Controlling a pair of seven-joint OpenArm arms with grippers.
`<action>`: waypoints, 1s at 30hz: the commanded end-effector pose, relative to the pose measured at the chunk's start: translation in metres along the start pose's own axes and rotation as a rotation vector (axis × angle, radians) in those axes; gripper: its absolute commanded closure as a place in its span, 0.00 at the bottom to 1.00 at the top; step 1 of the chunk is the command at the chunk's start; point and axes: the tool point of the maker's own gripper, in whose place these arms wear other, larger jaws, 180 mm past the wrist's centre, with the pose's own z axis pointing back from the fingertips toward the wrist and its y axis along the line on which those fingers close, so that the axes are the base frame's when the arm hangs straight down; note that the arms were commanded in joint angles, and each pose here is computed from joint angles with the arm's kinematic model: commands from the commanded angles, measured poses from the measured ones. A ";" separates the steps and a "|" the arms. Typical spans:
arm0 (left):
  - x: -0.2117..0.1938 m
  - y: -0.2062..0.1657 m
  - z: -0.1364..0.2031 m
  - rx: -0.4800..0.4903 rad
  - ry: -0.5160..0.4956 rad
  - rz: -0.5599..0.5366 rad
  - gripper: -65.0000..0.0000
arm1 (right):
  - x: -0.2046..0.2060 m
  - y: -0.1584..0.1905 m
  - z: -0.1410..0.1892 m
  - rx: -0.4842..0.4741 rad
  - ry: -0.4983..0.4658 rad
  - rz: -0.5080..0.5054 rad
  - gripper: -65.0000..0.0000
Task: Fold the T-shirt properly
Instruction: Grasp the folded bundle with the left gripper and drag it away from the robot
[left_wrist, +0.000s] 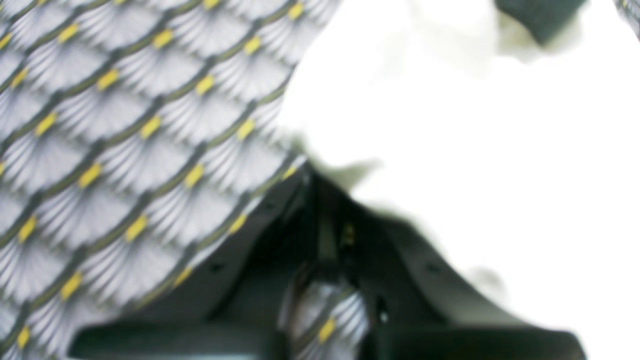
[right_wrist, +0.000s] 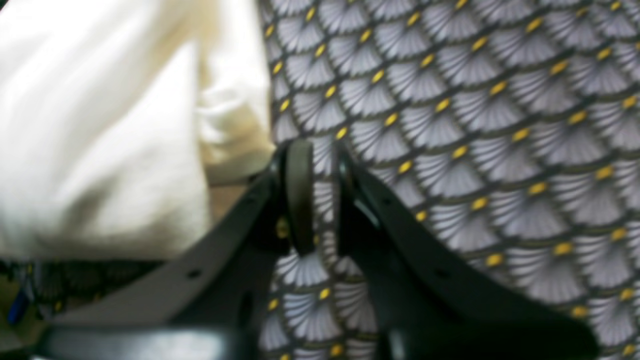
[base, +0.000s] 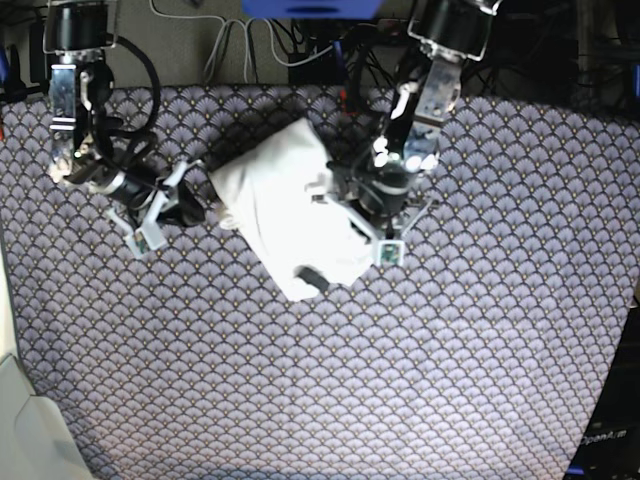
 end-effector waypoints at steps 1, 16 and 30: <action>0.017 -0.011 -0.004 -0.024 -0.037 0.007 1.00 | 0.010 0.005 0.001 0.020 -0.036 0.016 0.92; 0.062 -0.042 -0.046 -0.055 -0.050 0.024 1.00 | -0.023 0.068 0.006 0.130 0.010 0.015 0.92; 0.098 0.006 0.033 -0.022 -0.267 -0.053 1.00 | -0.003 0.019 0.026 -0.006 -0.057 -0.003 0.92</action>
